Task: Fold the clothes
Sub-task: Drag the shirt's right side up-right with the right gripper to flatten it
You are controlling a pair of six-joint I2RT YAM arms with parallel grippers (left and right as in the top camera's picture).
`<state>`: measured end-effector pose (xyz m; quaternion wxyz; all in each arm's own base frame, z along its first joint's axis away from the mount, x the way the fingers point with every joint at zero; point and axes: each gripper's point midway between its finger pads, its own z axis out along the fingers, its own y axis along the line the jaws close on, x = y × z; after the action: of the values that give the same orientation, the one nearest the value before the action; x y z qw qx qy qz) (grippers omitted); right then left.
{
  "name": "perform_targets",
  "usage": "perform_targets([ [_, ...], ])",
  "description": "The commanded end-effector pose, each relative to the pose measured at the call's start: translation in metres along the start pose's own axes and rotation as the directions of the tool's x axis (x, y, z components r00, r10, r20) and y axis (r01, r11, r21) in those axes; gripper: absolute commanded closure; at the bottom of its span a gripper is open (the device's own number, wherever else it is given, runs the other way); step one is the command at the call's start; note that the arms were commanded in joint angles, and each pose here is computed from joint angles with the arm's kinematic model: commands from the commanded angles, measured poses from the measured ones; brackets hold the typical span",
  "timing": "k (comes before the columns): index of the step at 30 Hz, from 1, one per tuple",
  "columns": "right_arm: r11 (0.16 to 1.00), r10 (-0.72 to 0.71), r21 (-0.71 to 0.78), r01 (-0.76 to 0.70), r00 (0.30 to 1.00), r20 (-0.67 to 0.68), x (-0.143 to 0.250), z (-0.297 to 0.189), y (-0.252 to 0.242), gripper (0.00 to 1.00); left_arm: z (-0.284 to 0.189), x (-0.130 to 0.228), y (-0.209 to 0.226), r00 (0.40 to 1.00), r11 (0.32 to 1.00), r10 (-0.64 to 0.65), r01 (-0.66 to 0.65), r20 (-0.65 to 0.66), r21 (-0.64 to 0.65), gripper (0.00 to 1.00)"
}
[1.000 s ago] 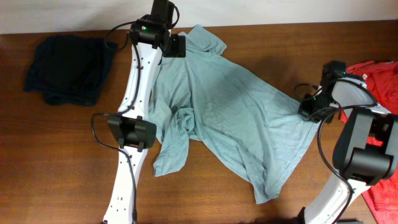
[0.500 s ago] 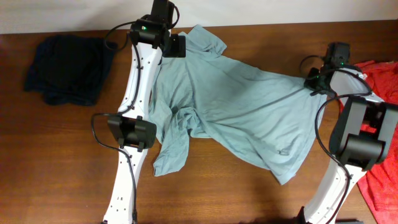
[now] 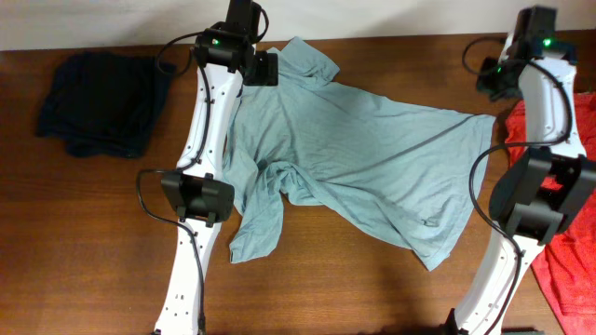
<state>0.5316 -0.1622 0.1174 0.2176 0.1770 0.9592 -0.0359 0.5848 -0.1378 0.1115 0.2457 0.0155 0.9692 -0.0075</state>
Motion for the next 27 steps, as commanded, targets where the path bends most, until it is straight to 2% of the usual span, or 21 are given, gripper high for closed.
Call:
perform_targets([
  [1, 0.998, -0.006, -0.064, 0.006, 1.0, 0.0, -0.002, -0.011, 0.008, 0.96, -0.01, -0.006, -0.001, 1.0, 1.0, -0.012, 0.012, 0.02, 0.011, 0.01],
  [8, 0.991, -0.009, -0.135, -0.006, 0.994, -0.113, 0.025, 0.022, 0.021, 0.96, -0.01, -0.006, -0.001, 1.0, 1.0, -0.012, 0.012, 0.02, 0.011, 0.01],
  [27, 0.992, -0.016, -0.122, -0.028, 0.94, -0.34, 0.092, 0.098, 0.026, 0.96, -0.01, -0.006, -0.001, 1.0, 1.0, -0.012, 0.012, 0.02, 0.011, 0.01],
])
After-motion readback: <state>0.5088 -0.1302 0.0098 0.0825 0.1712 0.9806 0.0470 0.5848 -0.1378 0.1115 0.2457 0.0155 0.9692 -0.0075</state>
